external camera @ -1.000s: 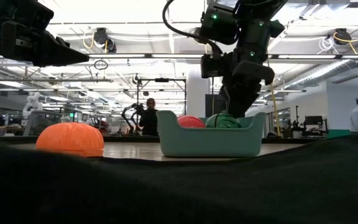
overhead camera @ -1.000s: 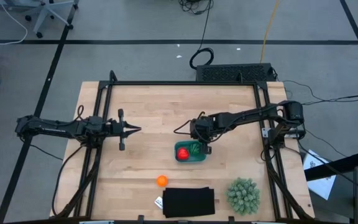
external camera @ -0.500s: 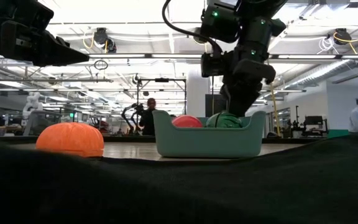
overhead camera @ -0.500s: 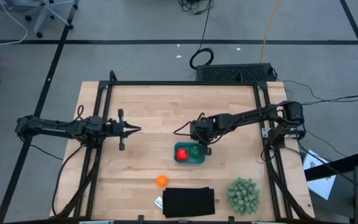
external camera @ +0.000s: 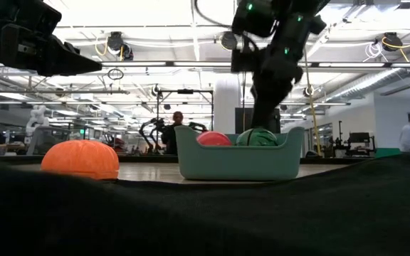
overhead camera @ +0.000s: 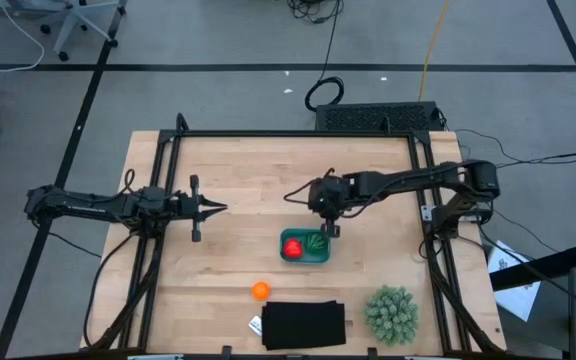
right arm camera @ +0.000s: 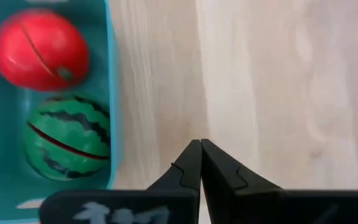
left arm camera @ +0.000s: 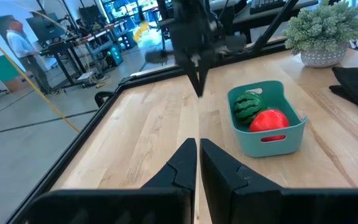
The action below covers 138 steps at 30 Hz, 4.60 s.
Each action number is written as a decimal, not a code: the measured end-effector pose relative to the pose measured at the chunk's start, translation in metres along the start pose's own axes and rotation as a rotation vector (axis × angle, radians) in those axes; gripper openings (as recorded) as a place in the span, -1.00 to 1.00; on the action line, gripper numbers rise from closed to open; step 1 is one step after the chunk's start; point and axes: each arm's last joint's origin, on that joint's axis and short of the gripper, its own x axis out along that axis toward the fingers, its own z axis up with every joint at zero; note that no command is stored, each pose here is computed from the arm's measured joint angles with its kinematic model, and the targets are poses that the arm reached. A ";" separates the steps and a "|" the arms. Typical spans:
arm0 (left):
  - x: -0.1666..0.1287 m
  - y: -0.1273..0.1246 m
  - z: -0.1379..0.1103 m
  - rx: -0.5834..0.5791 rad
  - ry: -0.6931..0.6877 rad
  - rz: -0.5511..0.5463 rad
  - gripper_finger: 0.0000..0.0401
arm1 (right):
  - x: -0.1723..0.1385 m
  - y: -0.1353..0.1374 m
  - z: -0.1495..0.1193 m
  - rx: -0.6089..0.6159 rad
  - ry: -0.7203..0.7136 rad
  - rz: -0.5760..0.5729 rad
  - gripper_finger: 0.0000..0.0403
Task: Pick and placing Produce into tupperware
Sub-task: Put the orange pumpkin into the blue container
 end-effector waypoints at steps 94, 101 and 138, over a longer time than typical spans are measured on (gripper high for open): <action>0.000 0.000 -0.002 0.000 0.020 -0.004 -0.87 | -0.093 -0.016 -0.192 0.187 -1.196 0.045 -1.00; 0.000 -0.001 -0.002 -0.003 0.020 -0.004 -0.87 | -0.088 -0.016 -0.194 0.176 -1.136 0.004 -1.00; -0.001 0.003 0.013 -0.120 -0.141 -0.006 -0.87 | -0.069 -0.014 -0.201 0.138 -1.245 0.013 -1.00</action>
